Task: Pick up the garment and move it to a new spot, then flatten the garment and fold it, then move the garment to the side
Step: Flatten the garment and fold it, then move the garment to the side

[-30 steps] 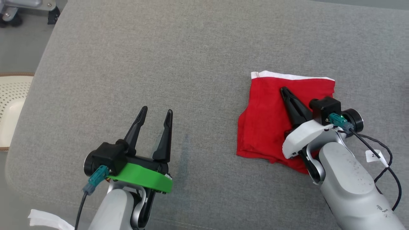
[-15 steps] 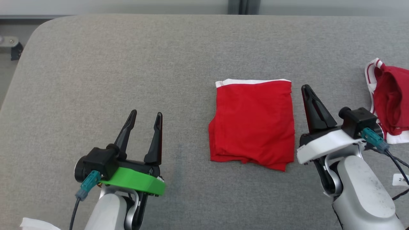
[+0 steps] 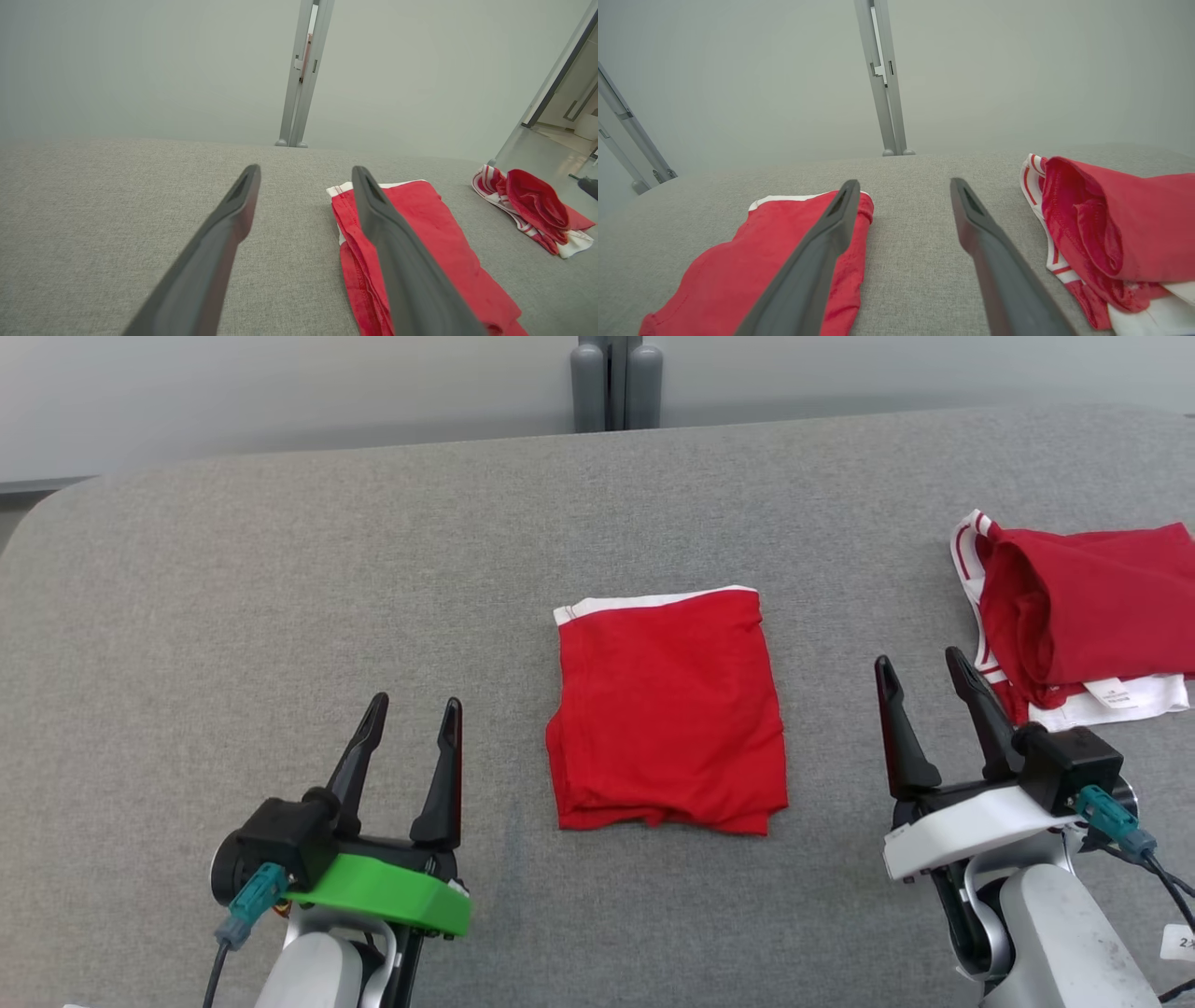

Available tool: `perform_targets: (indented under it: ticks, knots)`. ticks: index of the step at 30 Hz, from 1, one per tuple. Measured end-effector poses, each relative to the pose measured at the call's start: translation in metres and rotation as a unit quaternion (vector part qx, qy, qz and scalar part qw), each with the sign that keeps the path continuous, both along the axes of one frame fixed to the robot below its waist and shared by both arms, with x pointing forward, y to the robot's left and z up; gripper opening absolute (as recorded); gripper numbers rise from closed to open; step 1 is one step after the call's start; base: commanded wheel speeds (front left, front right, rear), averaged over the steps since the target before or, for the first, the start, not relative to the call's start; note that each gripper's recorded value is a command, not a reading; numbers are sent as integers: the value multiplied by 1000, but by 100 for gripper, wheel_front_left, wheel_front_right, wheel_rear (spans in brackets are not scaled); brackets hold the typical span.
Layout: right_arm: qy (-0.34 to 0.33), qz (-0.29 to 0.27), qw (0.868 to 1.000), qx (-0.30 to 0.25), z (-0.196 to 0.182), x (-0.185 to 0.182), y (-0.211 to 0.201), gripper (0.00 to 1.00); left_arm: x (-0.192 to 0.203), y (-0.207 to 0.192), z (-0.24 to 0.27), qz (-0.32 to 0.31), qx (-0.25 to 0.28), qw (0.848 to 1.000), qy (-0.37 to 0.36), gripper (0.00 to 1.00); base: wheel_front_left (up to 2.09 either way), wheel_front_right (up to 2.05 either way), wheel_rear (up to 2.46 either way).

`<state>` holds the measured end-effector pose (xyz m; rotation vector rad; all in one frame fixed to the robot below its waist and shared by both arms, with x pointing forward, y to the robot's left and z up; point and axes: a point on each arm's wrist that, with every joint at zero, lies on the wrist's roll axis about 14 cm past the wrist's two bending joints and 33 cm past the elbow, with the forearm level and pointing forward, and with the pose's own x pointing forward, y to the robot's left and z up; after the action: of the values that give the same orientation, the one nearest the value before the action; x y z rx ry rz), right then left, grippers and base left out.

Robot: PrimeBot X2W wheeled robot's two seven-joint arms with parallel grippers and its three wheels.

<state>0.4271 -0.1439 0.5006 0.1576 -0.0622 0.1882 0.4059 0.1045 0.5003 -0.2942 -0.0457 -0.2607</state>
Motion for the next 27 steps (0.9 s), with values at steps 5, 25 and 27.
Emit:
perform_targets:
  ticks: [5, 25, 27]
  knots:
    - [-2, -9, 1000, 2, 3, -6, -3, 100, -3, -2, 0, -2, -1, 1000, 0, 100, 0, 0, 0]
    - [69, 41, 997, -14, -46, 12, 31, 100, 0, 1, -15, 0, 8, 1000, 20, 100, 0, 0, 0]
    - [92, 50, 994, -18, -57, 16, 37, 100, 1, 2, -18, 0, 9, 1000, 24, 100, 0, 0, 0]
